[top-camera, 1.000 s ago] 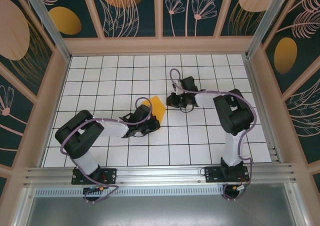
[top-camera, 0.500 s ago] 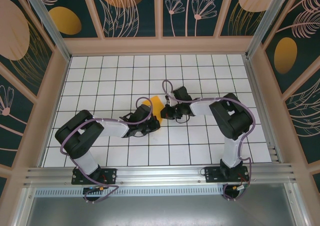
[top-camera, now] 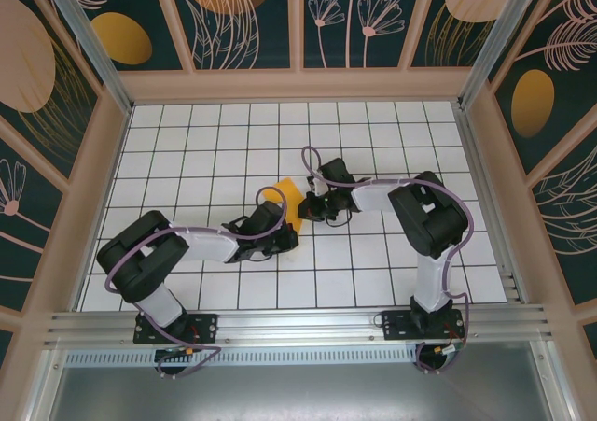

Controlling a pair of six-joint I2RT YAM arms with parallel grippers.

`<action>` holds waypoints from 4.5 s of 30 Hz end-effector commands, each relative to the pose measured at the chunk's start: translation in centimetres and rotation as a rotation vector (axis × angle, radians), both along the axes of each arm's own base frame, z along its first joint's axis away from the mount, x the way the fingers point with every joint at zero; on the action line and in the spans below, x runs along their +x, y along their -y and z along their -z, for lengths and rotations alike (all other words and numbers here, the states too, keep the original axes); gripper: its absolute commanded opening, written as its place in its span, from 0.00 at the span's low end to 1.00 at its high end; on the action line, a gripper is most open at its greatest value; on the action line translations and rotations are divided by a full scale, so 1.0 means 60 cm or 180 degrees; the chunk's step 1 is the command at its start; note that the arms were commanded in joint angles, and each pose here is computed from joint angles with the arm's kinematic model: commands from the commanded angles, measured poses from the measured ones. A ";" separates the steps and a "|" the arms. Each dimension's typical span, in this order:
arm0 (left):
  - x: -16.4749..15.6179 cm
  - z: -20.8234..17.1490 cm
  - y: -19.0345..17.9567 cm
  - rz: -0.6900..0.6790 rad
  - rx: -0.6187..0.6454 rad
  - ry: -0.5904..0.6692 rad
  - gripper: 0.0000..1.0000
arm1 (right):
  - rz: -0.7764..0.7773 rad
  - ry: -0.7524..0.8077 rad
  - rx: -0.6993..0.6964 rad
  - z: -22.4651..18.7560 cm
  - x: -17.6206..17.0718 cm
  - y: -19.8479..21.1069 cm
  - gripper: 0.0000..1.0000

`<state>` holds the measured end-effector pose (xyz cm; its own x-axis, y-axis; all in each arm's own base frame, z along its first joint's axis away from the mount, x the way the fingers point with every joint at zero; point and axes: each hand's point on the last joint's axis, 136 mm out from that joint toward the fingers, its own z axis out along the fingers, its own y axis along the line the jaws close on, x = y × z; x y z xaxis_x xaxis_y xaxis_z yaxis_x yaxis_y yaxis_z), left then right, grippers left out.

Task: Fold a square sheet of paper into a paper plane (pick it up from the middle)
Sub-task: Third fold the triangle at the center of the table, then fourth fold the wing at the center of the table.

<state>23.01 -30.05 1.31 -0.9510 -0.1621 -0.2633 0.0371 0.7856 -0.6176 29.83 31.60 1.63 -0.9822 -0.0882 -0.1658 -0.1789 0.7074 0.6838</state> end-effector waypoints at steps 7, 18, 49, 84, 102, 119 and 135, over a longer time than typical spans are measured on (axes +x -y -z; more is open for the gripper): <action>-0.007 -0.025 -0.011 0.0091 0.0320 0.0123 0.00 | 0.0370 -0.0228 -0.0462 0.041 -0.016 0.053 0.05; 0.050 -0.097 0.008 -0.0217 0.0085 0.0605 0.00 | 0.0863 0.0051 0.0150 -0.087 -0.003 0.065 0.25; 0.084 -0.030 -0.015 -0.0592 0.0657 0.0475 0.00 | 0.0038 0.0081 0.0445 -0.051 0.016 0.041 0.42; 0.093 -0.220 -0.035 -0.0221 0.0269 0.1889 0.61 | 0.2012 0.0110 0.0017 -0.143 0.038 0.102 0.05; 0.083 -0.157 0.033 0.1031 0.0458 0.2797 0.59 | 0.2358 -0.0810 -0.0032 -0.064 -0.006 0.091 0.03; 0.089 -0.092 0.051 0.1227 0.0575 0.2673 0.41 | 0.2365 -0.1087 -0.0033 -0.066 -0.016 0.081 0.09; 0.088 -0.067 0.060 0.1291 0.0546 0.2588 0.39 | 0.2271 -0.1186 0.0052 -0.076 -0.016 0.067 0.10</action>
<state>27.89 -32.55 4.18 -0.4566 0.2862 -0.8424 0.6883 0.7135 -0.1307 29.04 27.14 6.10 -0.7949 0.5864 0.1554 0.5367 0.5603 0.6309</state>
